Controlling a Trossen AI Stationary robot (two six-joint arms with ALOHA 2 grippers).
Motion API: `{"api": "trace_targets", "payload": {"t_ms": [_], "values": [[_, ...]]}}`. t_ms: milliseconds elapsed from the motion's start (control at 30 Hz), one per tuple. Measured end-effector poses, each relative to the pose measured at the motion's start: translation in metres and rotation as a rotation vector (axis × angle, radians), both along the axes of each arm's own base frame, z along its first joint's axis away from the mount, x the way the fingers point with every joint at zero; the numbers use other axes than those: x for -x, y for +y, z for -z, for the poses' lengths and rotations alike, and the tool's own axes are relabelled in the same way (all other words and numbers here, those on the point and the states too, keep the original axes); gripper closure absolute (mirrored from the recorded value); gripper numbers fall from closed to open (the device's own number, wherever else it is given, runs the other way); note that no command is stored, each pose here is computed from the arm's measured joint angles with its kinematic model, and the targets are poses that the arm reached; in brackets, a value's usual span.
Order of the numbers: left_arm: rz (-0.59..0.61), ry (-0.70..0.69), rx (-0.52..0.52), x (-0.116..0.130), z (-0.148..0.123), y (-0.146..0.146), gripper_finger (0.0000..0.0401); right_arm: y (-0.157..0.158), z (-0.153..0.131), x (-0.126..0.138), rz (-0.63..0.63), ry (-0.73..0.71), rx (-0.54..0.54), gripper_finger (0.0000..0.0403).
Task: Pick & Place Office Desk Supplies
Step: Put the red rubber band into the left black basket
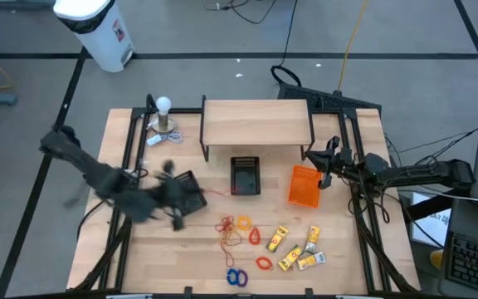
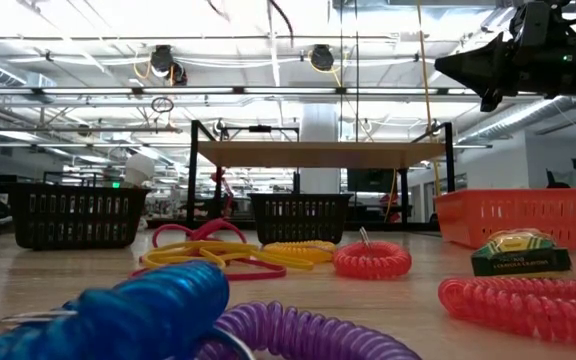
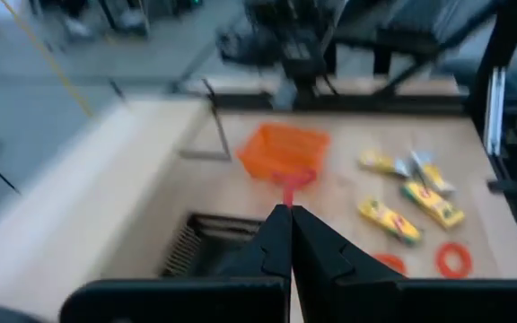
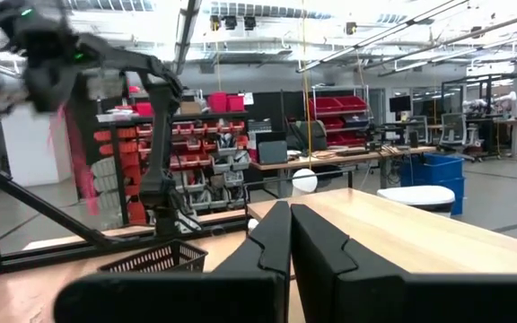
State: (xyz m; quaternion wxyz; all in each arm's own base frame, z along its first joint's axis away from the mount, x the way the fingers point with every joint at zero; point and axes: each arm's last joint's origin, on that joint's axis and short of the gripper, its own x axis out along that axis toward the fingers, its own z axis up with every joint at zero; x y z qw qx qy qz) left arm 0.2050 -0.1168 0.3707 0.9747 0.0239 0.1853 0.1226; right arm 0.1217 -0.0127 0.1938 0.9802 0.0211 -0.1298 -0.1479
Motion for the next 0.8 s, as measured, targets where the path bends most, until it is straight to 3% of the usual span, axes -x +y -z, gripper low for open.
{"api": "trace_targets", "payload": {"t_ms": [233, 433, 500, 600, 700, 800], "values": [[0.063, -0.084, -0.114, 0.061, -0.023, 0.050, 0.0401, 0.000, 0.000, 0.000, -0.001, -0.001, 0.000, 0.0403], [0.277, -0.255, -0.197, 0.093, -0.010, 0.080, 0.0401, 0.002, -0.001, 0.000, -0.080, -0.008, 0.022, 0.0403], [0.286, -0.315, -0.212, 0.101, -0.002, 0.088, 0.0401, 0.003, -0.002, 0.000, -0.094, -0.015, 0.026, 0.0403], [0.221, -0.386, -0.175, 0.113, 0.015, 0.098, 0.0401, 0.003, -0.002, 0.000, -0.101, -0.015, 0.028, 0.0403], [0.167, -0.452, -0.071, 0.118, 0.035, 0.103, 0.0401, 0.003, -0.001, 0.000, -0.101, -0.010, 0.028, 0.0403], [0.115, -0.443, 0.012, 0.115, 0.062, 0.104, 0.0401, 0.003, 0.000, -0.001, -0.102, 0.008, 0.026, 0.0403]]}}
